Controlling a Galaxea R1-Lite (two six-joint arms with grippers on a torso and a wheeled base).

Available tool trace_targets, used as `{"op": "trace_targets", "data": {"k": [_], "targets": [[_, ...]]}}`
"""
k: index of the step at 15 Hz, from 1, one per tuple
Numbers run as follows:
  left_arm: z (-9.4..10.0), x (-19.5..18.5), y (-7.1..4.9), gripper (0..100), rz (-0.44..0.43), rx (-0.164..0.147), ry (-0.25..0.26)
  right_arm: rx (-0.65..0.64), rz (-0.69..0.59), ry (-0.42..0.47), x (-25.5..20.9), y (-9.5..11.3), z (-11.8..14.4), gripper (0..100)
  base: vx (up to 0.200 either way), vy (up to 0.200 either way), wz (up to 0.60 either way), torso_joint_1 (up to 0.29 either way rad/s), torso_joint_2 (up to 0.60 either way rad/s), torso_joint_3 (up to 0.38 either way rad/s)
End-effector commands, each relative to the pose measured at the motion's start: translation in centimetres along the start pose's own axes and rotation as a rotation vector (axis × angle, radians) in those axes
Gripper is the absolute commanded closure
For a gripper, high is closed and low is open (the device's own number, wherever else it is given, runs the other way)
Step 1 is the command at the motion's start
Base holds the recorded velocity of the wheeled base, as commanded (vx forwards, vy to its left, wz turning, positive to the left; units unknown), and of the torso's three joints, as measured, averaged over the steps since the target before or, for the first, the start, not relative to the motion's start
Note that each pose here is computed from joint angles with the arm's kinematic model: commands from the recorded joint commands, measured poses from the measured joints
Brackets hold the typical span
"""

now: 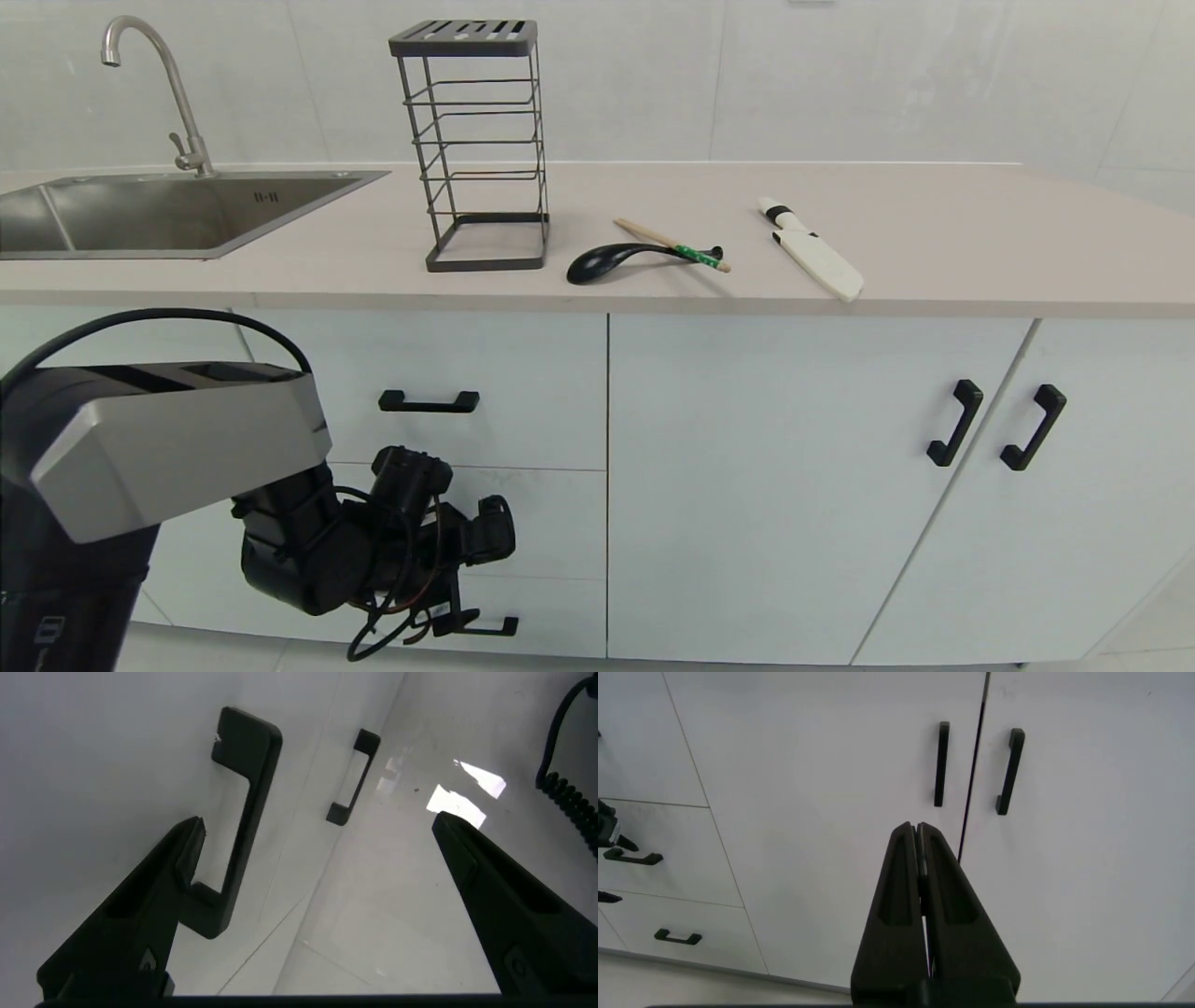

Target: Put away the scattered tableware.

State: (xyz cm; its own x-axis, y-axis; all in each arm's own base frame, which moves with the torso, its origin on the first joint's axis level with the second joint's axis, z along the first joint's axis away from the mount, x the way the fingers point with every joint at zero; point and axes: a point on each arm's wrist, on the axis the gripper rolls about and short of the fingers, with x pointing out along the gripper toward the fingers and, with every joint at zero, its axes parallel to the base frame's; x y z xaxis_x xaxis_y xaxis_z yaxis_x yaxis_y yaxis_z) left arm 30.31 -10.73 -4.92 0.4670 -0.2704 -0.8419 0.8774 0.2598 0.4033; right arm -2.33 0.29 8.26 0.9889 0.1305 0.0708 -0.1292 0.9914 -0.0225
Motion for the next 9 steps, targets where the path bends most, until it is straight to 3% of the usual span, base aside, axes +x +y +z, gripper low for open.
{"op": "trace_targets", "data": {"k": [1,7,9], "targets": [[-0.2,0.6,-0.3,0,-0.023,0.001,0.003,0.0,0.0,0.001,0.0,0.0,0.0,100,0.0,0.0,0.0,0.0,0.0,0.0],[-0.3,0.6,-1.3,0,-0.069,0.006,0.007,0.0,0.001,0.001,0.0,0.0,0.0,100,0.0,0.0,0.0,0.0,0.0,0.0],[-0.1,-0.3,-2.7,0,-0.106,0.028,0.009,0.0,0.001,0.001,0.0,0.0,0.0,100,0.0,0.0,0.0,0.0,0.0,0.0]]}}
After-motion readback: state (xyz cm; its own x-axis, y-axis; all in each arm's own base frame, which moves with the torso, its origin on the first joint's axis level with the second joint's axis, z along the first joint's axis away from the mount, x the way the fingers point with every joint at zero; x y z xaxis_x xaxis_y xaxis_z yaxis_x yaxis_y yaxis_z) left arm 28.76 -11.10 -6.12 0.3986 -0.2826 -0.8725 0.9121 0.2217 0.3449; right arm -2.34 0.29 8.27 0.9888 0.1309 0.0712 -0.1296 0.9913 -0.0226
